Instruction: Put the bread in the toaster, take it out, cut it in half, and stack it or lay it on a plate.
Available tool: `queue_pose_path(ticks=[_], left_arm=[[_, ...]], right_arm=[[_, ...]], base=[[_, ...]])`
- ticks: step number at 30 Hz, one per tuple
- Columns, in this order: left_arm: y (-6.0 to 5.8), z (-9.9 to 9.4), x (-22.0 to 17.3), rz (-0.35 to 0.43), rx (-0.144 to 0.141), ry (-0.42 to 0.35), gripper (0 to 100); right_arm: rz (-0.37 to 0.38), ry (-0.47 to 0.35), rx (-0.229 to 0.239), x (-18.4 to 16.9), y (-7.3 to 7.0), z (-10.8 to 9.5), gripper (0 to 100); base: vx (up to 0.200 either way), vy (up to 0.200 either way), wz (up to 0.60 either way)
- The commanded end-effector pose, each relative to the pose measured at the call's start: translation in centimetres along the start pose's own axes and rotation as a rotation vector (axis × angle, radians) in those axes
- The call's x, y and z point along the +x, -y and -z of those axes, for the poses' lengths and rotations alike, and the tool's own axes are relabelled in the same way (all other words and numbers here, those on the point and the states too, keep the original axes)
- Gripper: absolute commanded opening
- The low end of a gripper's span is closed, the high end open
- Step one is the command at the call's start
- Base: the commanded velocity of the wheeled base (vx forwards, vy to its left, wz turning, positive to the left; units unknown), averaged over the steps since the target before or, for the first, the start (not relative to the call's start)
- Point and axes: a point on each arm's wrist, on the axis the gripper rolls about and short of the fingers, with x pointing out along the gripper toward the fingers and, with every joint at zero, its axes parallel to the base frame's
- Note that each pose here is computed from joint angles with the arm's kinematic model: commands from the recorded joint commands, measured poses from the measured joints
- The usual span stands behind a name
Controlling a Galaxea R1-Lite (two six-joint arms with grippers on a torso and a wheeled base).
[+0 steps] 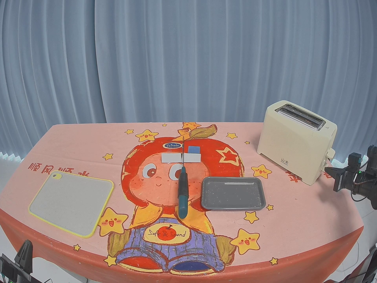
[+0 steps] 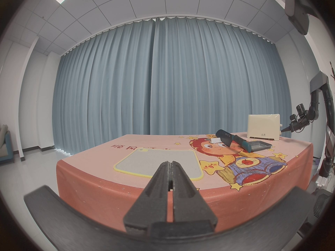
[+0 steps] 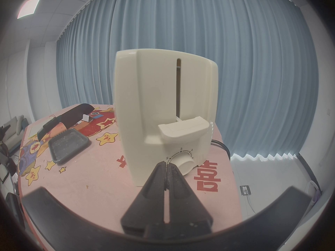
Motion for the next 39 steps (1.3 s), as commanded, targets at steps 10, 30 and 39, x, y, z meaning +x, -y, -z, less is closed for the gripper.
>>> queue_pose_path(ticks=[10, 30, 39], left_arm=[[0.00, 0.52, 0.01, 0.000, 0.000, -0.001, 0], [0.00, 0.52, 0.01, 0.000, 0.000, -0.001, 0], [0.00, 0.52, 0.01, 0.000, 0.000, -0.001, 0]], right_arm=[[-0.002, -0.007, 0.005, 0.93, 0.51, 0.00, 0], [-0.007, -0.030, 0.016, 1.08, 0.45, 0.60, 0], [-0.005, -0.039, 0.022, 1.16, 0.52, 0.85, 0]], base=[[0.000, 0.000, 0.00], [0.000, 0.000, 0.00], [0.000, 0.000, 0.00]])
